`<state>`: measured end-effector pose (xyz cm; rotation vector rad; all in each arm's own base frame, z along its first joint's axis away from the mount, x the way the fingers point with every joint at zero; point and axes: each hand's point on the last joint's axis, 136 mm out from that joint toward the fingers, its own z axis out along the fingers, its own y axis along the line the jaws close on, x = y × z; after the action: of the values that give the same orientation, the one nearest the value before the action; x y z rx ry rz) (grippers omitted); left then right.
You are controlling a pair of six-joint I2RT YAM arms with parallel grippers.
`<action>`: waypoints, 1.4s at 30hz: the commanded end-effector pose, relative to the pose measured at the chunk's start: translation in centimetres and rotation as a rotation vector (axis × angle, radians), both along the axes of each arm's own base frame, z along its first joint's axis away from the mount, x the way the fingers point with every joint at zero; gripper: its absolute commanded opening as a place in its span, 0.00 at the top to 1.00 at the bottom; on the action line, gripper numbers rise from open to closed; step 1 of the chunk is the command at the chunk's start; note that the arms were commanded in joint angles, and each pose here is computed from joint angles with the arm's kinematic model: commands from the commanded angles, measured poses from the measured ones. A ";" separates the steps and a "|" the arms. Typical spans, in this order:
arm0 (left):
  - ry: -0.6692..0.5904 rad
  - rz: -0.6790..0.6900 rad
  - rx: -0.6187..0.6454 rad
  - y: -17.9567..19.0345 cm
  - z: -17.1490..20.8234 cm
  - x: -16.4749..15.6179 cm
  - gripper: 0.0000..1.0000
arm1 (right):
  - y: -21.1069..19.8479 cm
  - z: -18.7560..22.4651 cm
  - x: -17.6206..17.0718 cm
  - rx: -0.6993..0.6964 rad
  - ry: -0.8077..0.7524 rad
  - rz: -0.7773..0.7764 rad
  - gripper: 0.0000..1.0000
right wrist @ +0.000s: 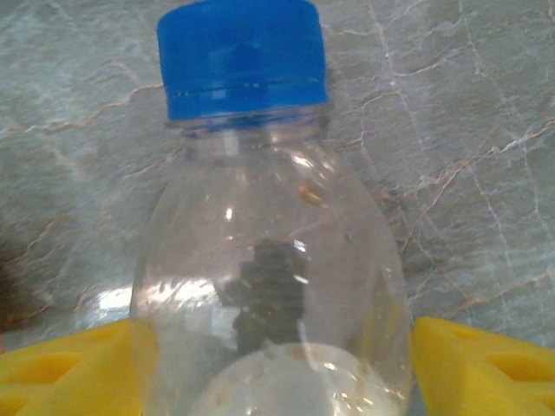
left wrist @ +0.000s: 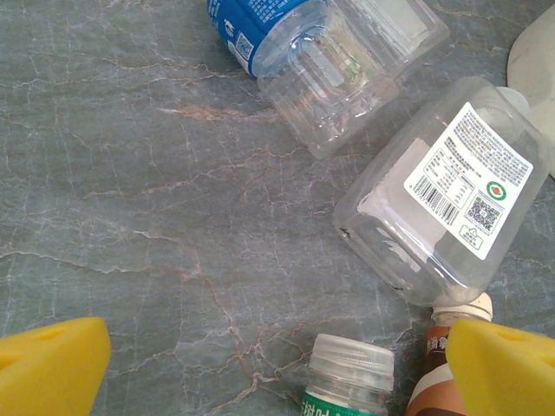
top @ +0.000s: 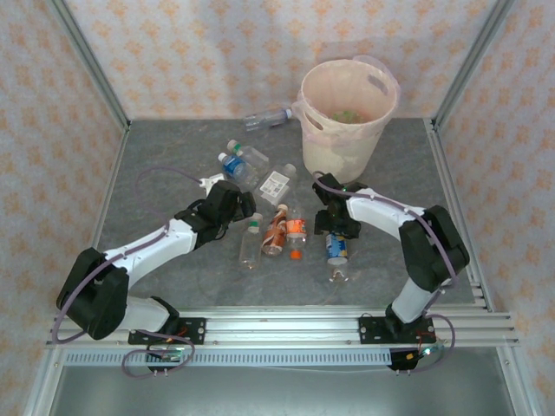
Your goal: Put the plastic bottles in the bin
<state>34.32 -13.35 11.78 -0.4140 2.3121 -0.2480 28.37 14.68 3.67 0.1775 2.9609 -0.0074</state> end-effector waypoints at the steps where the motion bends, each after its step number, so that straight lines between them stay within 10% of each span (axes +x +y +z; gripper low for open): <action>1: -0.007 0.033 0.012 0.5 0.7 0.5 0.00 | -0.7 -0.9 1.1 -0.043 -0.052 -0.050 0.22; 18: -0.096 -0.005 -0.056 -0.3 2.0 0.5 0.00 | -0.1 3.3 2.9 0.079 -0.324 -0.016 0.50; 33: -0.238 -0.009 -0.096 0.9 5.1 -0.9 0.00 | 9.0 26.1 7.2 0.689 -0.990 0.264 0.50; 42: -0.243 -0.100 -0.127 -0.4 6.4 -1.6 0.00 | 7.5 40.3 10.1 0.565 -1.406 0.276 0.51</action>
<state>32.74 -13.09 17.13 -0.3660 2.0946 -0.4349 37.82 23.18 37.94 -0.1106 1.6807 0.7711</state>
